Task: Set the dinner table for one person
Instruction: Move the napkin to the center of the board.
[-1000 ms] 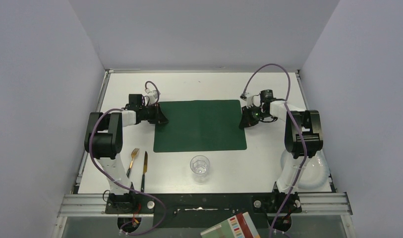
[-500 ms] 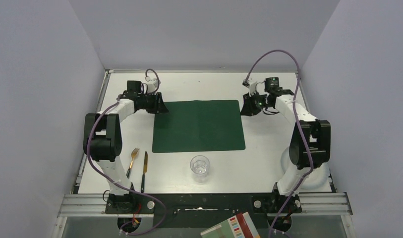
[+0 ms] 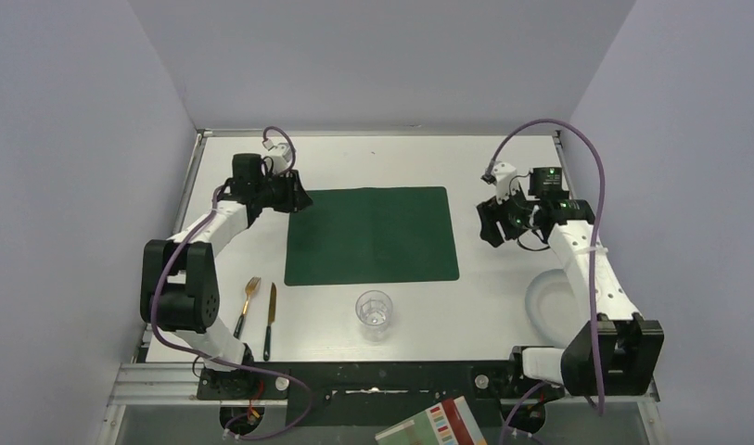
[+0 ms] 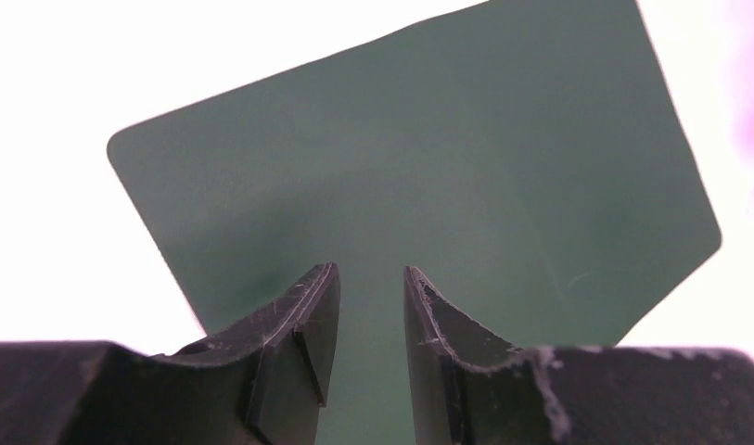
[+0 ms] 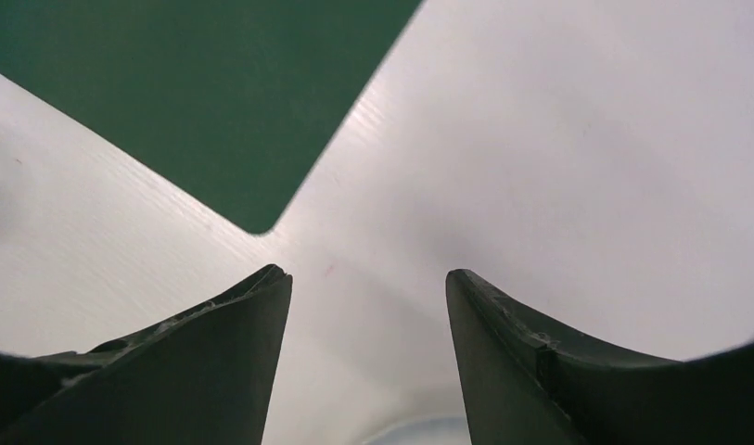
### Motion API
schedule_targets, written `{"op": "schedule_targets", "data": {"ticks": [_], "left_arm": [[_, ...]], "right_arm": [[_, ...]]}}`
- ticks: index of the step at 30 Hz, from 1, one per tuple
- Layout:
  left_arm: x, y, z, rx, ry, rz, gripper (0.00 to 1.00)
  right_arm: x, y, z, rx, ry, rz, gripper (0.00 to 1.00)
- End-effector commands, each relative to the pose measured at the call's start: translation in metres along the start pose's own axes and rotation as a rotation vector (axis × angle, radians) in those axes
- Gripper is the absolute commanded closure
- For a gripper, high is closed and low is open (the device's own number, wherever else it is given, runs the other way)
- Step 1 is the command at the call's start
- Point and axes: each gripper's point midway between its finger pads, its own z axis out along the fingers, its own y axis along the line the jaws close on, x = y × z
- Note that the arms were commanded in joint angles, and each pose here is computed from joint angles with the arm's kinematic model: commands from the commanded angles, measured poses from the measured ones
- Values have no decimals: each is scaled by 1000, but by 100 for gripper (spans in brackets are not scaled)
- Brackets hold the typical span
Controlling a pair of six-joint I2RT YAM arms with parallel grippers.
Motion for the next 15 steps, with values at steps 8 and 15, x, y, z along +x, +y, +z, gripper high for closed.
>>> {"op": "schedule_targets", "data": {"ticks": [8, 15], "left_arm": [[-28, 0, 12, -70, -100, -14, 69], [-21, -12, 19, -54, -93, 9, 69]], "right_arm": [[104, -16, -72, 382, 257, 3, 34], [154, -37, -98, 563, 497, 43, 33]]}}
